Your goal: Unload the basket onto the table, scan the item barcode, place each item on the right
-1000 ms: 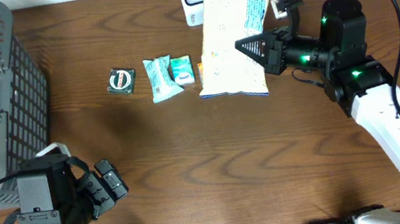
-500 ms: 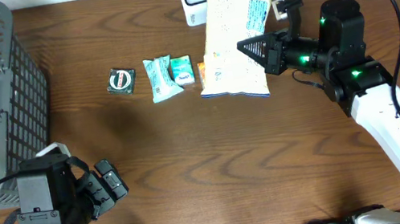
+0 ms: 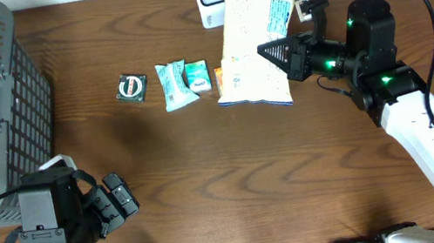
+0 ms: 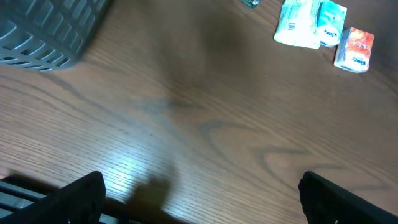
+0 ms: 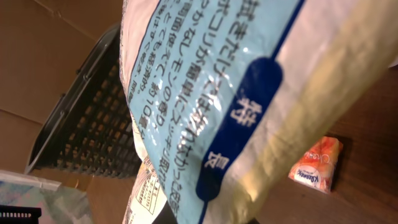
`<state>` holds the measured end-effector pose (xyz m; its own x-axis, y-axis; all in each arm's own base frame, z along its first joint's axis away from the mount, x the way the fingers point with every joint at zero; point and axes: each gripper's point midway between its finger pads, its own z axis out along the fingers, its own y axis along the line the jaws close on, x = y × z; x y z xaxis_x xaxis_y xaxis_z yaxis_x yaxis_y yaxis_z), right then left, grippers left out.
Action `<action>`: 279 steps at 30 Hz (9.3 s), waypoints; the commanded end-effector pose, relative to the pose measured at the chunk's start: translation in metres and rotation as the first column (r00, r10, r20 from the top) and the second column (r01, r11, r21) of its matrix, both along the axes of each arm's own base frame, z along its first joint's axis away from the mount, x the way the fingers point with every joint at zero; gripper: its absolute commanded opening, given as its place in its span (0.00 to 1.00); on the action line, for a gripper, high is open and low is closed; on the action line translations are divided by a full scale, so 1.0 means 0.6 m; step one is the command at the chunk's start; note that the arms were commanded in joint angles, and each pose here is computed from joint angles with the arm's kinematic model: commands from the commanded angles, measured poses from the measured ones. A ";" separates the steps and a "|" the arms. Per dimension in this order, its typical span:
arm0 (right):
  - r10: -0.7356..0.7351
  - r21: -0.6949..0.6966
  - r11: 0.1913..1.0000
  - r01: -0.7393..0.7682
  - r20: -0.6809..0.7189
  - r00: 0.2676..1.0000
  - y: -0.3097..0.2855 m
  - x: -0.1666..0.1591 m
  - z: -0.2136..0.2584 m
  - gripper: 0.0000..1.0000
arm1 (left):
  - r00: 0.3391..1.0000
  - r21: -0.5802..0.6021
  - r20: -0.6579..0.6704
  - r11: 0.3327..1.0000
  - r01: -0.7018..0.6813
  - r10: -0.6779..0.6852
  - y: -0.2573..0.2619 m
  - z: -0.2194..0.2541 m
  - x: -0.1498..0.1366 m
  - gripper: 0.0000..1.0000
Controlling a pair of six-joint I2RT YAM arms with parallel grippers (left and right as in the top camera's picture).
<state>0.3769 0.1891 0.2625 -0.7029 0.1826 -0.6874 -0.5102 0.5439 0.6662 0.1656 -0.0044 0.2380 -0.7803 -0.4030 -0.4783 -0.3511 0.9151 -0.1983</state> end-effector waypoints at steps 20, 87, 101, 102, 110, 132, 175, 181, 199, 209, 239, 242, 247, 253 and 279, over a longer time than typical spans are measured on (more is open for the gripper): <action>0.015 0.005 1.000 -0.015 0.010 1.000 0.007 -0.002 0.011 0.01 | 1.000 0.002 -0.003 1.000 -0.005 0.005 0.001 -0.001 -0.001 0.97; -0.323 -0.547 0.777 0.311 0.077 0.943 -0.107 0.032 -0.098 0.02 | 1.000 0.002 -0.003 1.000 -0.005 0.005 0.001 -0.001 -0.001 0.98; -0.332 -0.935 -0.071 0.347 0.350 0.876 -0.217 0.044 -0.179 0.01 | 1.000 0.002 -0.003 1.000 -0.005 0.005 0.001 -0.001 -0.001 0.98; -0.319 -0.939 -0.104 0.329 0.344 0.883 -0.214 0.044 -0.193 0.01 | 1.000 0.002 -0.003 1.000 -0.005 0.005 0.001 -0.001 -0.001 0.98; -0.182 -0.973 -0.153 0.175 0.202 0.962 -0.133 0.010 -0.294 0.22 | 1.000 0.002 -0.003 1.000 -0.005 0.005 0.001 -0.001 -0.001 0.98; -0.211 -0.902 0.418 -0.107 -0.211 0.955 -0.050 0.004 -0.227 0.85 | 1.000 0.002 -0.003 1.000 -0.005 0.005 0.001 -0.001 -0.001 0.98; -0.214 -0.794 0.573 -0.204 -0.385 0.898 -0.098 -0.058 -0.428 0.01 | 1.000 0.002 -0.003 1.000 -0.005 0.005 0.001 -0.001 -0.001 0.98; -0.225 -0.812 0.568 -0.133 -0.308 0.924 -0.088 0.004 -0.342 0.01 | 1.000 0.002 -0.003 1.000 -0.005 0.005 0.001 -0.001 -0.001 0.98; -0.330 -0.425 0.815 0.395 0.220 0.918 0.019 0.259 -0.031 0.01 | 1.000 0.002 -0.003 1.000 -0.005 0.005 0.001 -0.001 -0.001 0.98; -0.372 -0.289 0.841 0.458 0.307 0.876 0.079 0.418 -0.049 0.01 | 1.000 0.002 -0.003 1.000 -0.005 0.005 0.001 -0.001 -0.001 0.98; -0.419 -0.298 0.782 0.548 0.399 0.816 -0.030 0.469 -0.044 0.01 | 1.000 0.002 -0.003 1.000 -0.005 0.005 0.001 -0.001 -0.001 0.98; -0.386 -0.418 0.731 0.540 0.400 0.832 -0.095 0.454 -0.042 0.01 | 1.000 0.002 -0.003 1.000 -0.005 0.005 0.001 -0.001 -0.001 0.98; -0.349 -0.628 0.610 0.483 0.334 0.876 -0.215 0.418 -0.084 0.01 | 1.000 0.002 -0.003 1.000 -0.005 0.005 0.001 -0.001 -0.001 0.98; -0.487 -0.844 0.358 0.400 0.196 0.851 -0.404 0.351 -0.166 0.01 | 1.000 0.002 -0.003 1.000 -0.005 0.005 0.001 -0.001 -0.001 0.98; -0.551 -0.844 0.474 0.249 -0.064 0.832 -0.522 0.234 -0.195 0.52 | 1.000 0.002 -0.003 1.000 -0.005 0.005 0.001 -0.001 -0.001 0.98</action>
